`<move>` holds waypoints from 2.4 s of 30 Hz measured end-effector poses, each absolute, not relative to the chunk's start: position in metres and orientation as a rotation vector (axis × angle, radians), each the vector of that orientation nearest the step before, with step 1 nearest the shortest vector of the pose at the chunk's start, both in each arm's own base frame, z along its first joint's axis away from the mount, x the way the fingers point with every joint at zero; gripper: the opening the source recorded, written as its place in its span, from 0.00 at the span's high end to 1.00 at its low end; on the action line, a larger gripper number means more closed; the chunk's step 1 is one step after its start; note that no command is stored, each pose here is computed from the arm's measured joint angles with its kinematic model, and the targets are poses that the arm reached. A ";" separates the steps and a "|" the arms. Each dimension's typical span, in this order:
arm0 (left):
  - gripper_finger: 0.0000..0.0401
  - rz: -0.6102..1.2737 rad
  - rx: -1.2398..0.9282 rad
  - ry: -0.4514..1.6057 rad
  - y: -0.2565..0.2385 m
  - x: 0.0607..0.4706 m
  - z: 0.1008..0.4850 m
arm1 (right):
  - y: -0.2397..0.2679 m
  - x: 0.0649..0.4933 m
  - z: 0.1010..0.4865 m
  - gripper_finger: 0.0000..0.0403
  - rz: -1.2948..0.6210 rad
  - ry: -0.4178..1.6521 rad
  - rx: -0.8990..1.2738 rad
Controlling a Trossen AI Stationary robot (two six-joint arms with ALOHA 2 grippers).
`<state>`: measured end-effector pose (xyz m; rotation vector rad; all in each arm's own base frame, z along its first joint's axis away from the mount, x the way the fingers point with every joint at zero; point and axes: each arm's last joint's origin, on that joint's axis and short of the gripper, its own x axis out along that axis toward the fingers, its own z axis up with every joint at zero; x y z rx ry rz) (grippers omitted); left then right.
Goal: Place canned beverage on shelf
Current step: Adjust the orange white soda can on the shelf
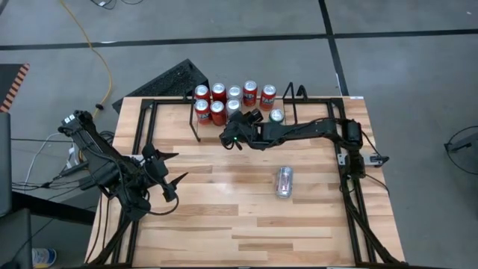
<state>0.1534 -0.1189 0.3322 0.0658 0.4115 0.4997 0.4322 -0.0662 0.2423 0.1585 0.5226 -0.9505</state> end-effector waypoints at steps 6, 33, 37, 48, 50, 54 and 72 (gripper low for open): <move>0.19 0.500 0.066 0.411 -0.119 0.153 0.332 | -0.065 0.437 0.233 0.24 -0.966 0.520 0.146; 0.19 0.497 0.061 0.418 -0.119 0.153 0.332 | -0.020 0.427 0.239 0.63 -0.684 0.812 -0.308; 0.19 0.497 0.067 0.421 -0.119 0.153 0.332 | -0.018 0.428 0.238 0.61 -0.589 0.863 -0.424; 0.19 0.495 0.063 0.422 -0.119 0.153 0.332 | -0.040 0.416 0.255 0.62 -0.170 0.958 -0.662; 0.19 0.495 0.062 0.422 -0.119 0.153 0.332 | -0.047 0.411 0.258 0.62 -0.137 0.978 -0.680; 0.19 0.498 0.071 0.418 -0.119 0.153 0.332 | -0.063 0.399 0.268 0.64 -0.142 1.011 -0.694; 0.19 0.523 0.043 0.363 -0.121 0.157 0.333 | -0.074 0.378 0.275 0.65 -0.205 1.090 -0.453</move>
